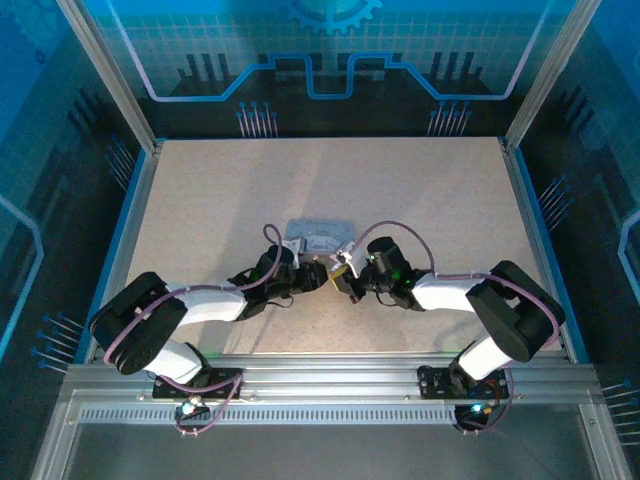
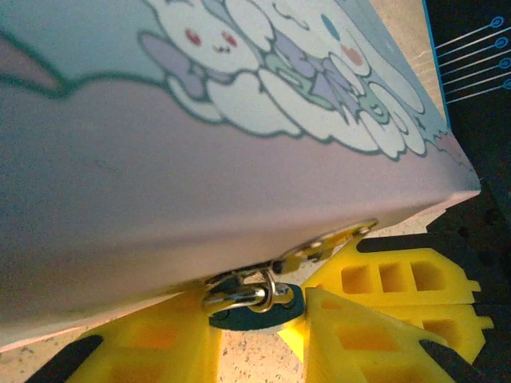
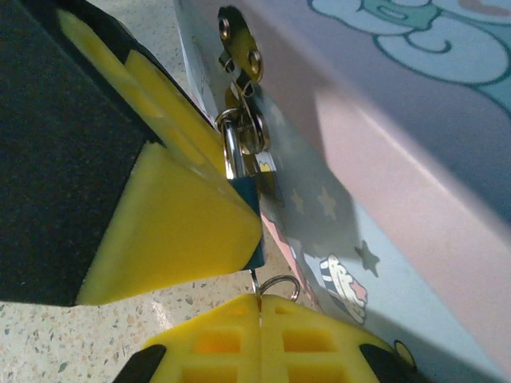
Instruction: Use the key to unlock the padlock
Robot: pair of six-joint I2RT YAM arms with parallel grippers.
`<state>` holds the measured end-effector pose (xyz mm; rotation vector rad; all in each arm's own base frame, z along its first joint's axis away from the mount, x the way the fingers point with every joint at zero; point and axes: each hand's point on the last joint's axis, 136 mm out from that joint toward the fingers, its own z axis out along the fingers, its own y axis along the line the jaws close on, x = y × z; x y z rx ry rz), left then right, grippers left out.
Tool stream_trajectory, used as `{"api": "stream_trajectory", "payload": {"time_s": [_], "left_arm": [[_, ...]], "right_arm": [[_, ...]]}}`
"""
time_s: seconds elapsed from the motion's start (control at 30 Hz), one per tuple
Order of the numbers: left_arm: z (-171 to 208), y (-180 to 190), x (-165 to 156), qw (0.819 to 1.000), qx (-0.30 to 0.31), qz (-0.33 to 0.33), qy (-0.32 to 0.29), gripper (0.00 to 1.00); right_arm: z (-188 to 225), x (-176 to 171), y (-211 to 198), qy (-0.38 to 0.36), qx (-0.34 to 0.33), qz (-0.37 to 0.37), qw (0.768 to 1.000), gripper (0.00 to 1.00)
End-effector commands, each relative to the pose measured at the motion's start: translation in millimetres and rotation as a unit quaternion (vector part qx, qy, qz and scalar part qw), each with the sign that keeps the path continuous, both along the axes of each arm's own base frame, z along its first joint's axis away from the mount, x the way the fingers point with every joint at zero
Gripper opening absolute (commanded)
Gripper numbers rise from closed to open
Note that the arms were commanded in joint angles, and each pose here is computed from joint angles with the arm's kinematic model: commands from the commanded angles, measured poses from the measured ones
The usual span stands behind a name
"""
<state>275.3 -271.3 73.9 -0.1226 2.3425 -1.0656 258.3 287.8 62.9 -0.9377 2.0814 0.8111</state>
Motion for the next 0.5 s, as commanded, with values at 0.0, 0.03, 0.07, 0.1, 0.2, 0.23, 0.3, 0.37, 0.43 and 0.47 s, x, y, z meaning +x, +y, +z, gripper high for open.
{"api": "stream_trajectory", "payload": {"time_s": [0.0, 0.03, 0.07, 0.1, 0.2, 0.23, 0.3, 0.37, 0.43, 0.47], "left_arm": [[18, -20, -5, 0.999, -0.031, -0.042, -0.01, 0.29], [18, -20, -4, 0.999, -0.031, -0.042, -0.01, 0.29], [17, -20, -5, 0.999, -0.032, -0.043, -0.008, 0.29], [18, -21, -5, 0.998, -0.034, -0.044, -0.008, 0.29], [16, -22, -5, 0.998, -0.034, -0.046, -0.005, 0.29], [15, -22, -5, 0.998, -0.034, -0.045, -0.005, 0.29], [14, -21, -5, 0.998, -0.034, -0.044, -0.004, 0.29], [11, -21, -5, 0.999, -0.034, -0.041, -0.001, 0.29], [7, -21, -6, 0.999, -0.033, -0.041, 0.003, 0.29], [5, -21, -5, 0.999, -0.033, -0.041, 0.006, 0.29]], "right_arm": [[50, 25, 17, -0.066, 0.072, -0.006, 0.995, 0.06], [53, 26, 19, -0.068, 0.077, -0.005, 0.995, 0.06], [57, 27, 20, -0.071, 0.082, -0.005, 0.994, 0.06], [61, 29, 22, -0.074, 0.087, -0.005, 0.993, 0.06], [68, 31, 26, -0.075, 0.098, -0.002, 0.992, 0.06], [67, 31, 26, -0.072, 0.098, -0.003, 0.993, 0.06], [61, 29, 25, -0.065, 0.093, -0.003, 0.994, 0.06], [51, 28, 22, -0.056, 0.083, -0.007, 0.995, 0.06], [39, 25, 19, -0.043, 0.072, -0.01, 0.996, 0.06], [34, 23, 18, -0.036, 0.068, -0.01, 0.997, 0.06]]}}
